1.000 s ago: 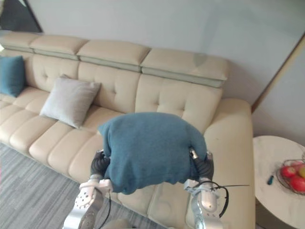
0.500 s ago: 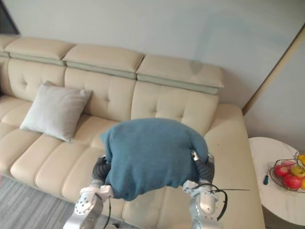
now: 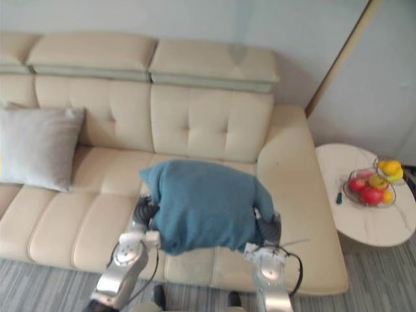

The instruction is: Pick up cushions and gather them together orderly.

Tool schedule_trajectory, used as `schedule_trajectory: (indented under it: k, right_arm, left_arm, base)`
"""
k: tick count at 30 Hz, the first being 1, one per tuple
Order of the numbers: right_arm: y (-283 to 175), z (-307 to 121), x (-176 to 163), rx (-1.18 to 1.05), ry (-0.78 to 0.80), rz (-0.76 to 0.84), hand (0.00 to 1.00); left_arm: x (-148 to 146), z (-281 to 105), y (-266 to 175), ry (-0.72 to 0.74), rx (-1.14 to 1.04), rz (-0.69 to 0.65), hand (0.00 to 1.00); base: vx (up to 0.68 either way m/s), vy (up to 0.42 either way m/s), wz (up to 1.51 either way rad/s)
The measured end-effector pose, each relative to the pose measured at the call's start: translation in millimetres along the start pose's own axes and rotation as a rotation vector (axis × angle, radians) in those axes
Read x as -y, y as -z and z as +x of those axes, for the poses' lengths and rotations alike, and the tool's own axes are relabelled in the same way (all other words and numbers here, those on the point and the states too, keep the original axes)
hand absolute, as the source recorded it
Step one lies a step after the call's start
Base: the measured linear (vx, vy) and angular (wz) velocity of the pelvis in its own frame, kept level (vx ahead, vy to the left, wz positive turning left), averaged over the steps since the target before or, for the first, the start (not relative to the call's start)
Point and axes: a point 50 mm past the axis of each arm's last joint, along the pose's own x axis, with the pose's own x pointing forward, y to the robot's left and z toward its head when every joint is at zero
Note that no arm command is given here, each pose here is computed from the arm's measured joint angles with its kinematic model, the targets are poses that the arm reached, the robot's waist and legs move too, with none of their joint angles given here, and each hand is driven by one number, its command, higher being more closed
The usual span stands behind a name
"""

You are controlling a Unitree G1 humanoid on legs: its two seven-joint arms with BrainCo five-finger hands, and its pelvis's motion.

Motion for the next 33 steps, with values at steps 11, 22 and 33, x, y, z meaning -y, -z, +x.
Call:
schedule_trajectory:
  k: [11, 22, 33]
  right_arm:
    - [-159.2, 76.6, -39.3, 0.553, 0.124, 0.03, 1.0]
    - [-232.5, 108.1, -51.5, 0.618, 0.314, 0.109, 0.0]
    - [-194.4, 140.3, -69.4, 0.26, 0.112, 0.145, 0.0]
  left_arm:
    - [9.9, 92.8, -153.7, -0.101, 0.472, 0.098, 1.0]
    - [11.5, 129.9, -281.7, -0.199, 0.604, 0.007, 0.0]
    - [-2.6, 153.3, -200.2, -0.199, 0.229, -0.251, 0.0]
  base:
    - [-0.1, -0.027, 0.04]
    - [-0.01, 0.008, 0.05]
    - [0.0, 0.002, 0.03]
